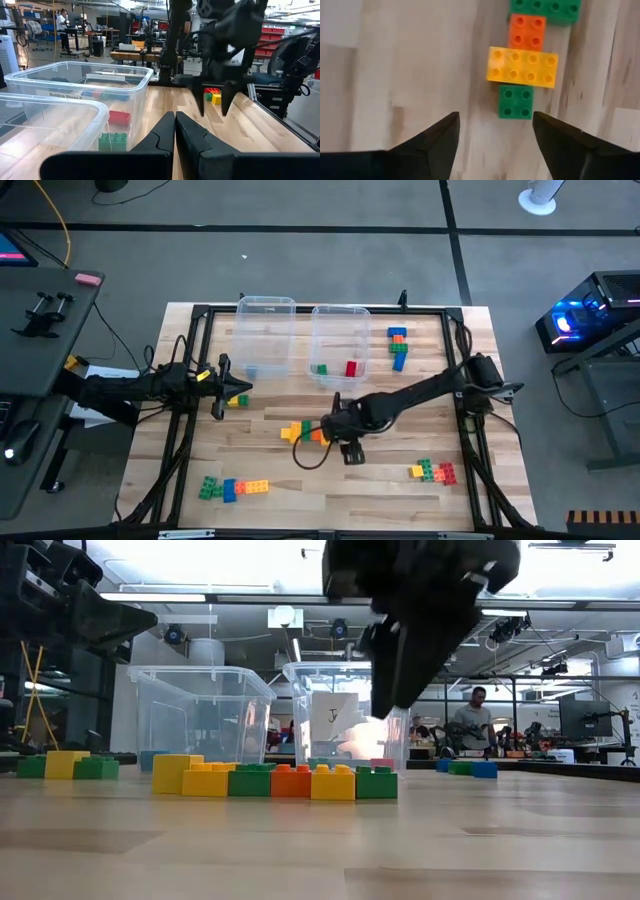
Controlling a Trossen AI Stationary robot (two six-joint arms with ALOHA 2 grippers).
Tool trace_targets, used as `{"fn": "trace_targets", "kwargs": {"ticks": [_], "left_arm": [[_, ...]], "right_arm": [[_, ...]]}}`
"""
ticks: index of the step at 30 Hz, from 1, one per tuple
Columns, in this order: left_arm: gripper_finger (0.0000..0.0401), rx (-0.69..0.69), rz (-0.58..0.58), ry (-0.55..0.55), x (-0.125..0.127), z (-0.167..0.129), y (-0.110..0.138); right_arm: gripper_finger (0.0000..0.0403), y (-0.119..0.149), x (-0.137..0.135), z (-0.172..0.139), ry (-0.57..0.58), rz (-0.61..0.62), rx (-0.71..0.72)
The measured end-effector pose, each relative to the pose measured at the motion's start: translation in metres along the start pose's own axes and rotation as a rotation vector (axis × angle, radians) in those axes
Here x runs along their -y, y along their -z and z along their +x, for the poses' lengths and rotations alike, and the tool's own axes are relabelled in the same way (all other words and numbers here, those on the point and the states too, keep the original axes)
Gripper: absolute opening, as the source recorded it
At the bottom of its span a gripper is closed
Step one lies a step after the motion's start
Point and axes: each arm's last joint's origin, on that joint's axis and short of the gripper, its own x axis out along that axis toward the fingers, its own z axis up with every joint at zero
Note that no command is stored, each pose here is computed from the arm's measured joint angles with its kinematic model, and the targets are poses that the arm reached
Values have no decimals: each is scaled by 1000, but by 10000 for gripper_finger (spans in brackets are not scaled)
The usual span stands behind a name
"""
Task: Sort blocks by size
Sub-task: Put the green small game piece into the left transparent bin
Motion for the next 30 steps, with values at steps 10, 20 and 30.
{"fn": "trace_targets", "kwargs": {"ticks": [10,20,30], "left_arm": [[3,0,0,0,0,0,0],[3,0,0,0,0,0,0],[3,0,0,0,0,0,0]], "right_arm": [[254,1,9,35,5,7,-8],[243,5,7,62,40,22,-66],[136,-28,25,-20,119,-63,31]]}}
